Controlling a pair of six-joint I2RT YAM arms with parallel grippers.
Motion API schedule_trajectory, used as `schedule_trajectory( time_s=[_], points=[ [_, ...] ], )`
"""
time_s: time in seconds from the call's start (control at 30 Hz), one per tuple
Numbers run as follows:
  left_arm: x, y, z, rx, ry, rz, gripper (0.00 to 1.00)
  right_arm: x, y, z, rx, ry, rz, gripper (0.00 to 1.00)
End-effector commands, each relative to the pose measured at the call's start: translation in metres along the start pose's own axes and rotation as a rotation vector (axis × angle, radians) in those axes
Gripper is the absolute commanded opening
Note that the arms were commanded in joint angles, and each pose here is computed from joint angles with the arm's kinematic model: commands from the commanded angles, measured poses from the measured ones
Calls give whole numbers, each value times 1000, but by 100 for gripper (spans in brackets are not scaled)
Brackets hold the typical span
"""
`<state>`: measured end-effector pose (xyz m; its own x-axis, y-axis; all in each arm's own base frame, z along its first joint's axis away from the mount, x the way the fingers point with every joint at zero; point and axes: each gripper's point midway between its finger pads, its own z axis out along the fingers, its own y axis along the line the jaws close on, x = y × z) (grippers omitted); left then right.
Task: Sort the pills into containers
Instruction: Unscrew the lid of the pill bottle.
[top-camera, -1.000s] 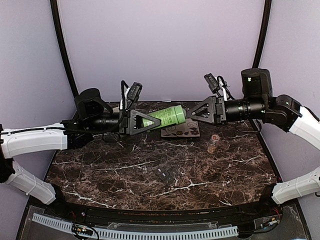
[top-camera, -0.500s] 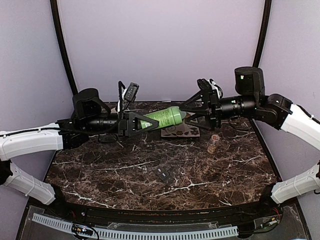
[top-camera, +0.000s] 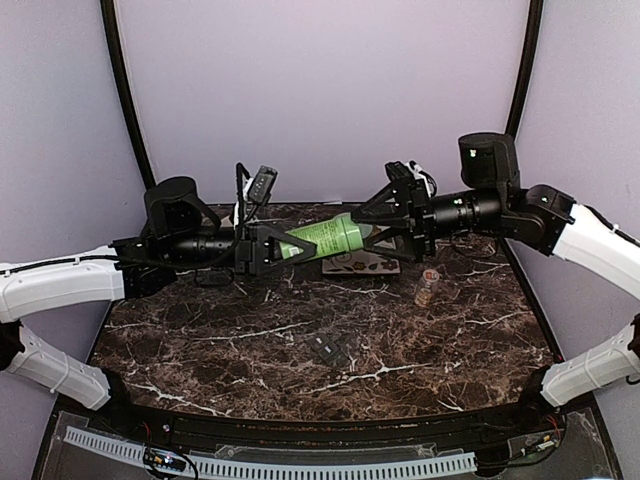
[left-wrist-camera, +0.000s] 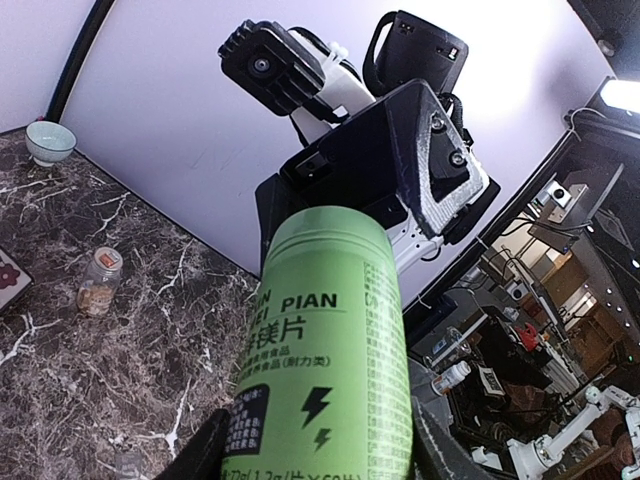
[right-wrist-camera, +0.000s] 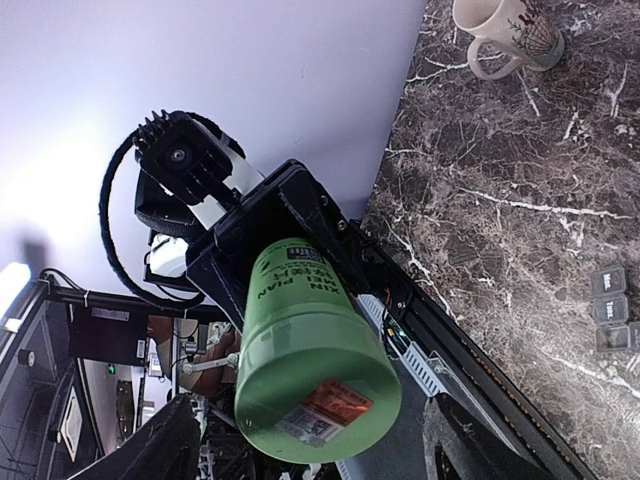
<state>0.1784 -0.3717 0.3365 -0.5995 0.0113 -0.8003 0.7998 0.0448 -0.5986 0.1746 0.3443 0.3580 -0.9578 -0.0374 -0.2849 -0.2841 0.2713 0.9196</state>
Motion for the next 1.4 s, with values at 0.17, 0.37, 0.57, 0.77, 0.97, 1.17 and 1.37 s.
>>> schedule_trajectory(
  time_s=[0.17, 0.37, 0.57, 0.77, 0.97, 1.17, 1.37],
  points=[
    [-14, -13, 2, 39, -18, 56, 0, -7, 19, 0, -49, 6, -45, 75],
    [-16, -12, 5, 39, -17, 60, 0, -5, 15, 2, -43, 21, -44, 75],
    [-16, -10, 9, 43, -10, 58, 0, -4, 14, 4, -47, 33, -47, 73],
    [-15, -8, 10, 42, -6, 54, 0, -4, 16, 5, -53, 44, -71, 44],
    [-18, -10, 11, 62, -23, 23, 0, -5, 17, 3, -27, 46, -216, 11],
    [-16, -15, 10, 160, -20, -84, 0, -1, 12, -8, 6, 13, -549, 9],
    [-8, -20, 12, 274, 12, -222, 0, 3, -2, -25, 61, -81, -791, 12]
  ],
)
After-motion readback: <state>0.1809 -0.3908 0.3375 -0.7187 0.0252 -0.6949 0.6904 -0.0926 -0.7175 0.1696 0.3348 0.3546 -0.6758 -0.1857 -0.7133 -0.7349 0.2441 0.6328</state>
